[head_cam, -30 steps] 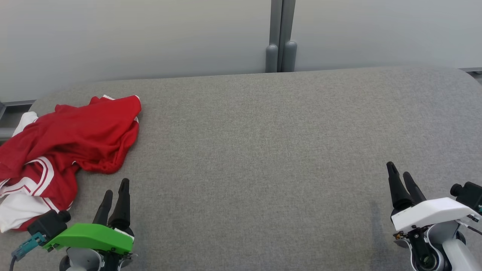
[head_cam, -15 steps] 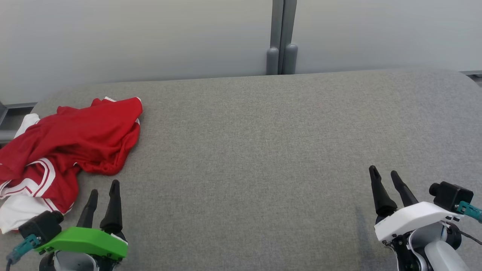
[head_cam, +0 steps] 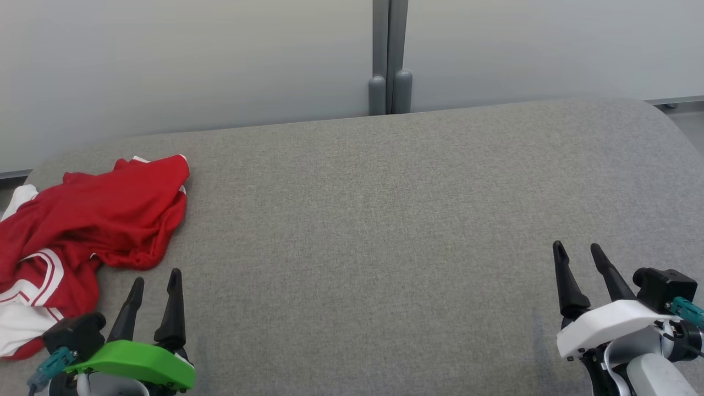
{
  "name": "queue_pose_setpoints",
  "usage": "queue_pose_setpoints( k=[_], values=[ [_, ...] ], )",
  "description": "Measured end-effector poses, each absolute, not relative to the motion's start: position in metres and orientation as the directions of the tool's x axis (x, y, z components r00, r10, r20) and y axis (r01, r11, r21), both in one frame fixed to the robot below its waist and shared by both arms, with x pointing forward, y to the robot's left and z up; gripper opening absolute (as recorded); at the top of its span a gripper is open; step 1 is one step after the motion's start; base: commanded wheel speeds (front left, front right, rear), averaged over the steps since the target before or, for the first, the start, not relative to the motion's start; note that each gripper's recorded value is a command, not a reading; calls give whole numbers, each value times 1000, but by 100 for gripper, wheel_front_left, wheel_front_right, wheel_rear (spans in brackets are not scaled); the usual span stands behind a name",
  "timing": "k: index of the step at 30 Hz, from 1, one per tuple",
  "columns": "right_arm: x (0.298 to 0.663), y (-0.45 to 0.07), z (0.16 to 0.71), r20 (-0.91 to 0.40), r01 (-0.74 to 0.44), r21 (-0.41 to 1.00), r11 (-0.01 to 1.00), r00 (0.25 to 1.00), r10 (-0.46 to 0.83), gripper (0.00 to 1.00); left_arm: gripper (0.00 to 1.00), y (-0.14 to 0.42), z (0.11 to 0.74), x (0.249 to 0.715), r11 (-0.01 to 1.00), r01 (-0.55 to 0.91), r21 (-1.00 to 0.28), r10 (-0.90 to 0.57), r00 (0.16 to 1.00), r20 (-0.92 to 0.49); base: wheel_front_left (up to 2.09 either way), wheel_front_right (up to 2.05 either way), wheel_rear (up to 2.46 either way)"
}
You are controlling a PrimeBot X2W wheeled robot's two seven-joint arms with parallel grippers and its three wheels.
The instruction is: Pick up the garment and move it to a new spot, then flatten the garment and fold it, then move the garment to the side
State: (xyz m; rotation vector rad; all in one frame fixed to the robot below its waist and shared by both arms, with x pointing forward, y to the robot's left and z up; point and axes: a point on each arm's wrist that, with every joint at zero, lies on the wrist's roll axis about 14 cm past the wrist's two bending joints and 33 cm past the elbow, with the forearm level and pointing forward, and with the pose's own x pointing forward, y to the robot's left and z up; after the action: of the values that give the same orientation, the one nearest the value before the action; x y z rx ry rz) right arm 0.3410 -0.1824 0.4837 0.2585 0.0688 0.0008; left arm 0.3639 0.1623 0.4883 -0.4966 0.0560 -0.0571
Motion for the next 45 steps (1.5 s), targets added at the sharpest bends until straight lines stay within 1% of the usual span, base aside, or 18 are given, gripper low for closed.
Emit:
queue_pose_setpoints(
  k=[8,14,18,23,26,29,33,43,45],
  values=[
    [342,-185,492,-23,-5,147,989,1000,9,100,100,155,492,361,917,87,-389,-98,995,-8,0,0,0],
    [340,-178,493,-6,-44,55,998,999,44,100,100,161,495,358,947,102,-306,-102,995,15,0,0,0],
    [344,-164,499,22,-98,-4,995,995,98,100,100,166,497,354,962,95,-257,-91,995,28,0,0,0],
    [347,-131,508,62,-207,-68,976,975,211,100,100,178,500,346,977,66,-204,-58,997,46,0,0,0],
    [348,-103,509,67,-302,-68,951,950,306,100,100,195,500,340,979,14,-204,-5,999,47,0,0,0],
    [347,-74,511,72,-398,-72,914,912,403,100,100,218,495,327,976,-71,-204,79,996,31,0,0,0],
    [347,-42,517,89,-488,-72,870,866,493,100,100,246,484,304,964,-173,-202,176,984,0,0,0,0],
    [348,-3,521,98,-582,-73,810,804,587,100,100,289,482,267,929,-314,-198,320,947,-1,0,0,0],
    [344,8,520,95,-616,-73,784,779,620,100,100,303,484,258,909,-357,-213,367,930,5,0,0,0]
  ],
)
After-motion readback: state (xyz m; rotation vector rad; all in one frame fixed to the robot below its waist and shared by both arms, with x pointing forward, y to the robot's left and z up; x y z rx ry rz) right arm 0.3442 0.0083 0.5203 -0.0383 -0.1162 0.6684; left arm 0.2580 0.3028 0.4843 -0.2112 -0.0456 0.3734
